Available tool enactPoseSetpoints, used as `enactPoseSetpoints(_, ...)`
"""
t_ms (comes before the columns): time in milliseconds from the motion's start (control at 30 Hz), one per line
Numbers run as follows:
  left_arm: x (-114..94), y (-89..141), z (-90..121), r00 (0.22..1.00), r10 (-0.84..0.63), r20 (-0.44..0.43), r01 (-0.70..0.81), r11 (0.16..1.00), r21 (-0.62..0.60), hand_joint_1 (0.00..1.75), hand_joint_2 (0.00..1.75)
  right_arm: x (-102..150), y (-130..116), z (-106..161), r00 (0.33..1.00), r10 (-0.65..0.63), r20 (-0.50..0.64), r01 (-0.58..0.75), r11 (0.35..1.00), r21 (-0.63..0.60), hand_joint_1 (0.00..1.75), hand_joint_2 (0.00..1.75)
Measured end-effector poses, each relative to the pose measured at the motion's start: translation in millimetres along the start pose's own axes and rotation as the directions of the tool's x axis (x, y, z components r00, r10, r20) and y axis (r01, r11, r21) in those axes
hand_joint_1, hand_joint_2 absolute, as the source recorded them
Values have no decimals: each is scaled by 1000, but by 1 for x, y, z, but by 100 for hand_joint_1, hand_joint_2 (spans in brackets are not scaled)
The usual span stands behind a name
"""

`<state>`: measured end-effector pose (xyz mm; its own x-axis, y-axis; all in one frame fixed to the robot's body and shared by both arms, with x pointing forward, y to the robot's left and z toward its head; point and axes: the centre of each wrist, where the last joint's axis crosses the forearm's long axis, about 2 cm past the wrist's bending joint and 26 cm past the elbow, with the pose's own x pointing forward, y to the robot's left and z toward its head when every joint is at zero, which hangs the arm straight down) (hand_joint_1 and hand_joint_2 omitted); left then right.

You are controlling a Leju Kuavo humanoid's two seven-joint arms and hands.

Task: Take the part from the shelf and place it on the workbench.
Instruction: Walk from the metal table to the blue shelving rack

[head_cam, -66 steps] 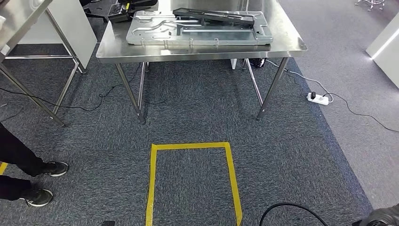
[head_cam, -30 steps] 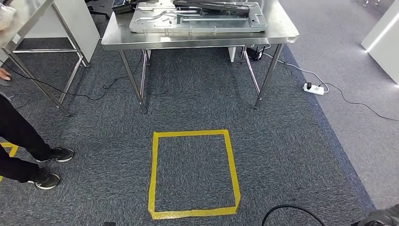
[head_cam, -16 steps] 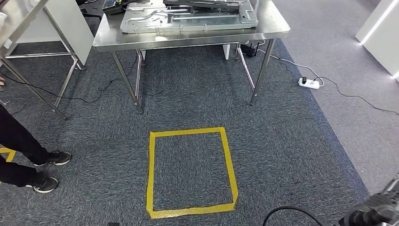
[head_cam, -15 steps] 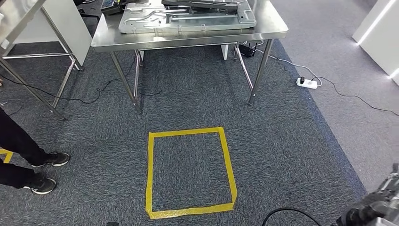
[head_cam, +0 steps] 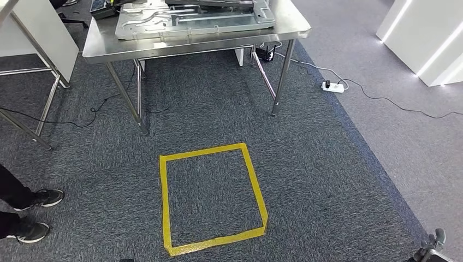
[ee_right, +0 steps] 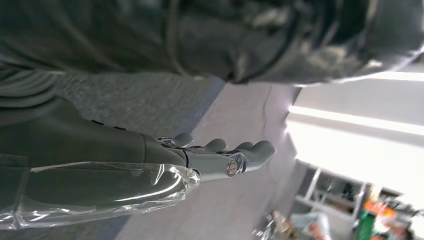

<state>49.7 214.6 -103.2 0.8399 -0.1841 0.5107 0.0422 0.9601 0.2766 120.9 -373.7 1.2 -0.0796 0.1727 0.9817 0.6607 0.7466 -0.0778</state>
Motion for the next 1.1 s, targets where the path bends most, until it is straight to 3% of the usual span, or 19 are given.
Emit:
enactPoseSetpoints(367, 1, -1, 0, 1000, 4, -2, -4, 1000, -1, 0, 0, -11, 2, 10, 996, -13, -88, 8, 998, -54, 0, 0)
enactPoseSetpoints(500, 0, -1, 1, 1000, 7, -4, -7, 1000, 2, 0, 0, -36, -12, 26, 969, 74, -235, -99, 990, -96, 0, 0)
enactPoseSetpoints(600, 0, -1, 1, 1000, 16, -8, -15, 1000, 6, 0, 0, -60, -24, 48, 920, 56, -389, -129, 978, -164, 0, 0)
enactPoseSetpoints(733, 0, -2, 1, 999, 29, -17, -28, 1000, 14, 0, 0, -76, -29, 78, 800, 29, -599, -213, 947, -239, 0, 0)
enactPoseSetpoints(867, -3, -2, 2, 999, 43, -32, -42, 999, 20, 0, 0, -84, -11, 109, 543, -130, -830, -210, 935, -284, 0, 0)
enactPoseSetpoints(967, -2, -2, 2, 998, 50, -26, -49, 999, 21, 0, 0, -85, 2, 134, 417, -139, -898, -225, 942, -250, 0, 0)
enactPoseSetpoints(1100, -1, -1, 1, 999, 48, -21, -47, 999, 15, 0, 0, -84, 16, 143, 326, -74, -942, -223, 963, -152, 0, 0)
